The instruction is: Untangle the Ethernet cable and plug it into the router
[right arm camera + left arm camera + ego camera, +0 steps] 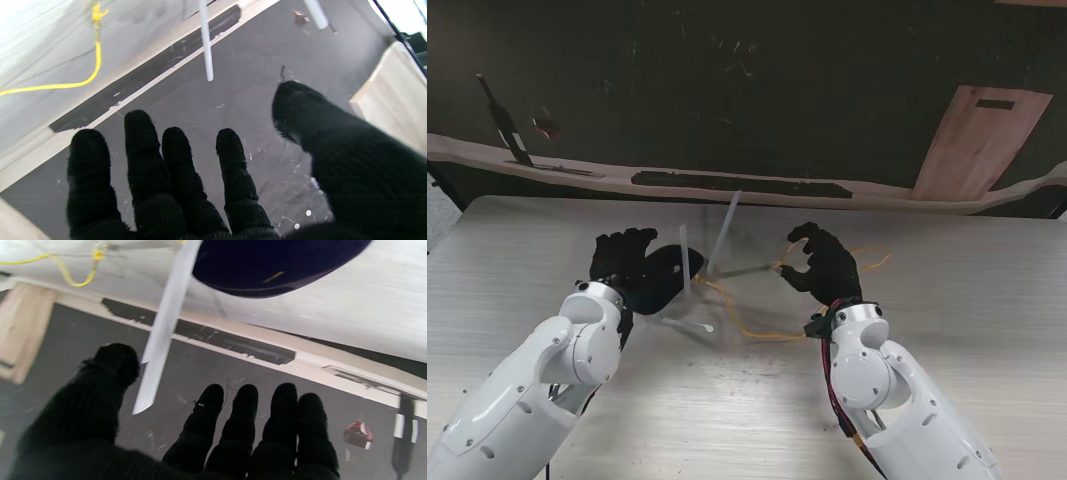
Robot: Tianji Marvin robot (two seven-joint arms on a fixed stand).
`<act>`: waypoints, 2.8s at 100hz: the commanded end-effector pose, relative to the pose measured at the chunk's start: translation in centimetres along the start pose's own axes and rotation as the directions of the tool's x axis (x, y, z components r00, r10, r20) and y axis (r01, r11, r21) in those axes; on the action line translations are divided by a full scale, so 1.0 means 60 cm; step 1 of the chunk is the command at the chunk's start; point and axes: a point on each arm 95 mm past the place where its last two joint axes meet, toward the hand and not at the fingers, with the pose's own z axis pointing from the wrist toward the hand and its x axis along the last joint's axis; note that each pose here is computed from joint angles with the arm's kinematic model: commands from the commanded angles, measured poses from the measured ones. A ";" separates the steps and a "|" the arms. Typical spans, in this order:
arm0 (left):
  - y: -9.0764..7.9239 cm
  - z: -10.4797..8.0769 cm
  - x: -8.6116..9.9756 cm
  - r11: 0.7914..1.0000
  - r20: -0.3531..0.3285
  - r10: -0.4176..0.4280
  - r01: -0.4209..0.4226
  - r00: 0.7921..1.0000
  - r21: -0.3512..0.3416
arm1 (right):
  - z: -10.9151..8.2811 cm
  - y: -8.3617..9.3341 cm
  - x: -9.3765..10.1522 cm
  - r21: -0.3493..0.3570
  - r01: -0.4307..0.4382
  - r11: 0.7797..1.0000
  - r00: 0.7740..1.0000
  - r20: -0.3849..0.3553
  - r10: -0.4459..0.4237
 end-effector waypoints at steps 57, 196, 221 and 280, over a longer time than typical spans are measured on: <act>0.024 -0.066 -0.014 0.909 -0.296 -0.327 0.384 0.898 0.163 | -0.039 0.028 -0.014 0.141 -0.095 0.985 0.976 -0.183 0.121; 0.015 -0.119 -0.051 0.861 -0.508 -0.484 0.490 0.713 -0.133 | -0.062 0.046 0.010 0.189 -0.180 0.965 0.940 -0.255 0.225; 0.016 -0.112 -0.035 0.844 -0.567 -0.464 0.533 0.681 -0.050 | -0.064 0.046 0.014 0.197 -0.189 0.962 0.934 -0.266 0.238; 0.034 -0.083 0.020 0.861 -0.555 -0.463 0.499 0.691 -0.098 | -0.070 0.042 0.017 0.226 -0.190 0.955 0.920 -0.300 0.254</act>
